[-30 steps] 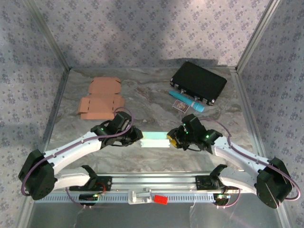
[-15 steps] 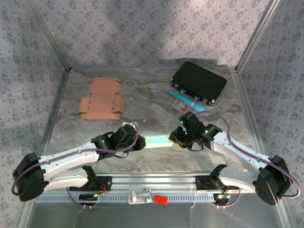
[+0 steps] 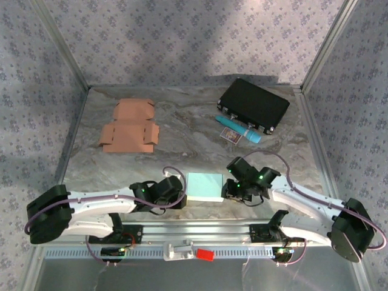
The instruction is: Fold the paper box
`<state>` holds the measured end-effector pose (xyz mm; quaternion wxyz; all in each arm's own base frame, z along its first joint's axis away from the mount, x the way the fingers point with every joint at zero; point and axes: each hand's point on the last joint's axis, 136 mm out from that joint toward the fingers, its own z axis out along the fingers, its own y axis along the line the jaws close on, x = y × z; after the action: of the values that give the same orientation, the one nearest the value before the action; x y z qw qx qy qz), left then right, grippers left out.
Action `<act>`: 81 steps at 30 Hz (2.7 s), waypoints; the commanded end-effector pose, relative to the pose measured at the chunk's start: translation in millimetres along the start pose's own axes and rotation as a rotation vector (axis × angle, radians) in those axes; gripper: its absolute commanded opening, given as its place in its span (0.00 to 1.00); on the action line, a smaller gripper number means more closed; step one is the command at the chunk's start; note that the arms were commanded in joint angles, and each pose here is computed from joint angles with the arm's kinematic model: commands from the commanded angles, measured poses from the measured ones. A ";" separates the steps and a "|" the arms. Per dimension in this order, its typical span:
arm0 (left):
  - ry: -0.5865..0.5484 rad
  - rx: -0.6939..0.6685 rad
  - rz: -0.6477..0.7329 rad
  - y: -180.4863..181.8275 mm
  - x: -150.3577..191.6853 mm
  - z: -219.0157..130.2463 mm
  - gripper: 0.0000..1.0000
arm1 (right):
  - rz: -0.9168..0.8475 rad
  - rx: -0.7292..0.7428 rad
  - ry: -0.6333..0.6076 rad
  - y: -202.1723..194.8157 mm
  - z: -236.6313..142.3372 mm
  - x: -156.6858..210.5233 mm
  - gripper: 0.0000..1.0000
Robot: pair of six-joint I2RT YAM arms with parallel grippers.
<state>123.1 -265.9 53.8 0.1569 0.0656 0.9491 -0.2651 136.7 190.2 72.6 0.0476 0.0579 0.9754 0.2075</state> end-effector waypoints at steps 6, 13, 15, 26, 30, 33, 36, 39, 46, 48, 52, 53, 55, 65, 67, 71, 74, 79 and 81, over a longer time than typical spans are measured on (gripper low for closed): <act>-0.301 -0.043 -0.097 -4.5 -108.1 -91.6 1.00 | -0.098 0.124 -0.510 9.0 -135.5 -82.0 0.99; -0.704 -0.579 -0.249 124.1 -166.4 -218.5 1.00 | -0.109 0.591 -1.222 -52.1 -266.6 -140.8 0.99; -0.807 -0.790 -0.214 155.0 -161.5 -247.1 1.00 | -0.187 0.679 -1.275 -60.7 -259.7 -149.1 0.99; -0.765 -0.891 0.009 225.2 -146.1 -200.8 1.00 | -0.129 0.683 -1.040 -143.9 -152.2 -151.9 0.99; -0.760 -0.830 0.032 236.0 -149.6 -173.3 1.00 | -0.117 0.671 -1.007 -157.5 -129.6 -157.3 0.99; -0.799 -0.796 0.033 241.5 -156.1 -162.7 1.00 | -0.098 0.630 -1.027 -162.8 -123.4 -163.0 0.99; -0.799 -0.797 -0.005 251.0 -160.0 -159.3 1.00 | -0.082 0.606 -1.046 -167.8 -120.1 -165.5 0.99; -0.806 -0.789 -0.011 249.5 -166.6 -162.8 1.00 | -0.129 0.600 -1.072 -162.2 -127.1 -168.6 0.99; -1.048 -0.707 -0.585 236.6 -139.7 -253.0 1.00 | 0.152 0.293 -1.009 -109.1 -180.3 -154.6 0.99; -0.982 -0.532 -0.481 222.9 -151.9 -234.6 1.00 | 0.093 0.073 -0.943 -73.4 -169.4 -169.7 0.99; -0.668 -0.557 -0.742 245.2 -126.7 -200.3 1.00 | 0.067 0.082 -0.755 -33.2 -132.8 -178.6 0.99; -0.648 -0.597 -0.772 249.4 -123.1 -199.7 1.00 | 0.013 0.140 -0.735 -18.2 -125.5 -177.7 0.99; -0.671 -0.608 -0.830 256.4 -125.1 -204.6 1.00 | -0.058 0.138 -0.692 18.3 -112.5 -182.1 0.99; -0.483 -0.705 -0.843 298.3 -207.9 -193.1 1.00 | -0.182 -0.171 -0.417 196.7 -31.8 -167.2 0.92; -0.515 -0.623 -0.791 306.9 -238.7 -186.8 0.93 | -0.180 -0.220 -0.360 209.0 -18.9 -163.0 0.87; -0.351 -0.552 -0.743 327.2 -269.0 -145.9 0.65 | -0.211 -0.273 -0.272 225.2 -2.1 -148.0 0.79; -0.326 -0.518 -0.752 335.1 -276.0 -125.6 0.62 | -0.237 -0.306 -0.185 236.7 9.0 -128.3 0.75; -0.257 -0.510 -0.748 341.5 -268.7 -103.5 0.61 | -0.337 -0.159 0.099 225.1 44.1 -59.7 0.61; -0.243 -0.510 -0.739 341.8 -265.3 -98.6 0.61 | -0.390 -0.088 0.180 216.5 51.3 -28.8 0.61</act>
<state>414.9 72.7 54.0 0.1733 -0.3719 0.9104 -0.0543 246.6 412.6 137.3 0.0976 -0.1037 0.9458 0.2920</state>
